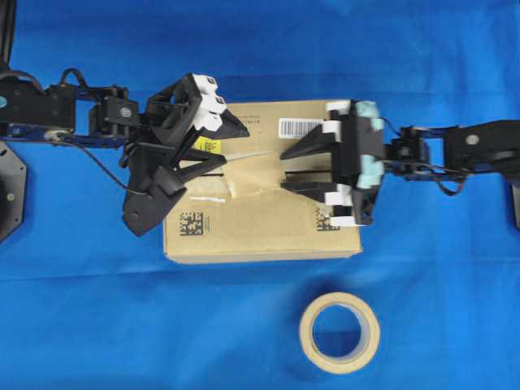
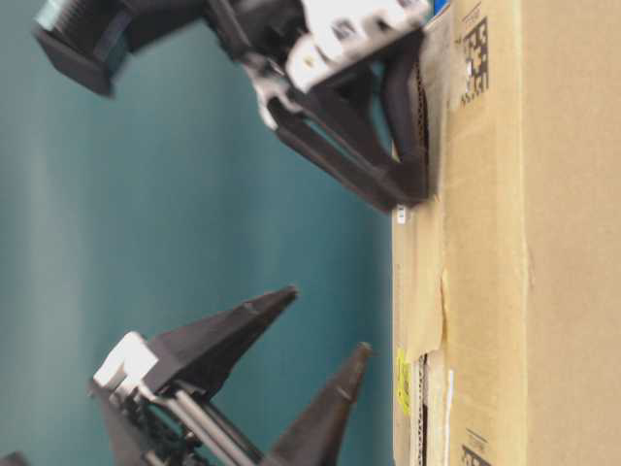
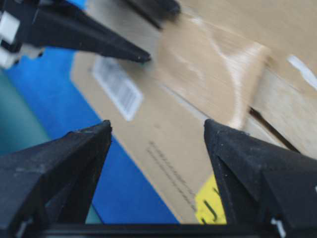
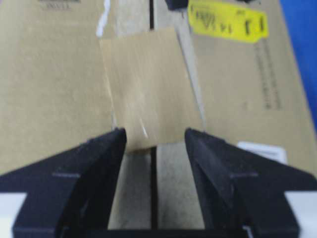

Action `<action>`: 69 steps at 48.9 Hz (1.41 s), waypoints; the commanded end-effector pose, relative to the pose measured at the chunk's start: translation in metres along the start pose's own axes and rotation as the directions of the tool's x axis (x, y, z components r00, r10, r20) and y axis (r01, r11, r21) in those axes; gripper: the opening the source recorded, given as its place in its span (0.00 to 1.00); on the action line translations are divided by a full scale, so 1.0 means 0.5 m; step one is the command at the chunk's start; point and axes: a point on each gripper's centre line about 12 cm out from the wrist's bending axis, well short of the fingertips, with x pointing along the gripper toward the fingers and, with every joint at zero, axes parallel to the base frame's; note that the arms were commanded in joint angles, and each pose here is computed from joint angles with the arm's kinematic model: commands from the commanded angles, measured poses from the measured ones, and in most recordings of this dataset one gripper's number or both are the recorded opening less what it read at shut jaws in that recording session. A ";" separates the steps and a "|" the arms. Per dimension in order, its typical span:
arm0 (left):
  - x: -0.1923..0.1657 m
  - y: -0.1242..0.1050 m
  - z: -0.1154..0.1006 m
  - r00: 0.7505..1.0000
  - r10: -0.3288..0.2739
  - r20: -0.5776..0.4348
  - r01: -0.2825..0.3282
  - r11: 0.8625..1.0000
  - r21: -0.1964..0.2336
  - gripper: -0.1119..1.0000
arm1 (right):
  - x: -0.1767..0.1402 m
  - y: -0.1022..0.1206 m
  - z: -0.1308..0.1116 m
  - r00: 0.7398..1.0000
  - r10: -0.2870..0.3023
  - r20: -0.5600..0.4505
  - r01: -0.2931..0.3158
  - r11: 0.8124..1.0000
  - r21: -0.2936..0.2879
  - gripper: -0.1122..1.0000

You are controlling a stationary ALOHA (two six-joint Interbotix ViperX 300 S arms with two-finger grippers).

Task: Apply tape along the seams of the closed cardboard box to seal it securely.
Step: 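Reposition both grippers along the seam and press the tape down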

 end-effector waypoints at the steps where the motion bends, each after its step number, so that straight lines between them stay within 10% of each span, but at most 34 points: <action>1: -0.024 0.028 0.013 0.994 0.103 0.048 -0.099 0.993 -0.068 0.73 | -0.032 0.004 0.051 0.995 0.006 0.096 -0.006 1.000 0.000 0.63; 10: -0.044 0.036 0.029 0.970 0.215 0.114 -0.166 0.927 -0.338 0.61 | -0.065 0.001 0.103 0.972 0.006 0.235 -0.003 1.000 -0.014 0.60; 19: -0.045 0.029 0.044 0.956 0.249 0.153 -0.104 0.780 -0.617 0.18 | -0.052 -0.024 0.109 0.966 -0.030 0.258 0.030 1.000 0.005 0.22; 26: -0.029 0.020 0.056 0.950 0.257 0.179 -0.051 0.691 -0.721 0.10 | -0.023 -0.029 0.102 0.972 -0.035 0.233 0.035 0.999 0.005 0.11; 42: 0.046 -0.036 0.061 0.959 0.211 0.188 0.003 0.658 -0.753 0.10 | 0.062 -0.027 0.075 0.985 -0.033 0.167 0.033 0.999 0.008 0.11; 69: 0.095 -0.112 -0.049 0.985 0.157 0.067 -0.027 0.528 -0.849 0.10 | 0.100 -0.017 0.003 0.998 -0.025 0.058 0.023 1.000 0.018 0.11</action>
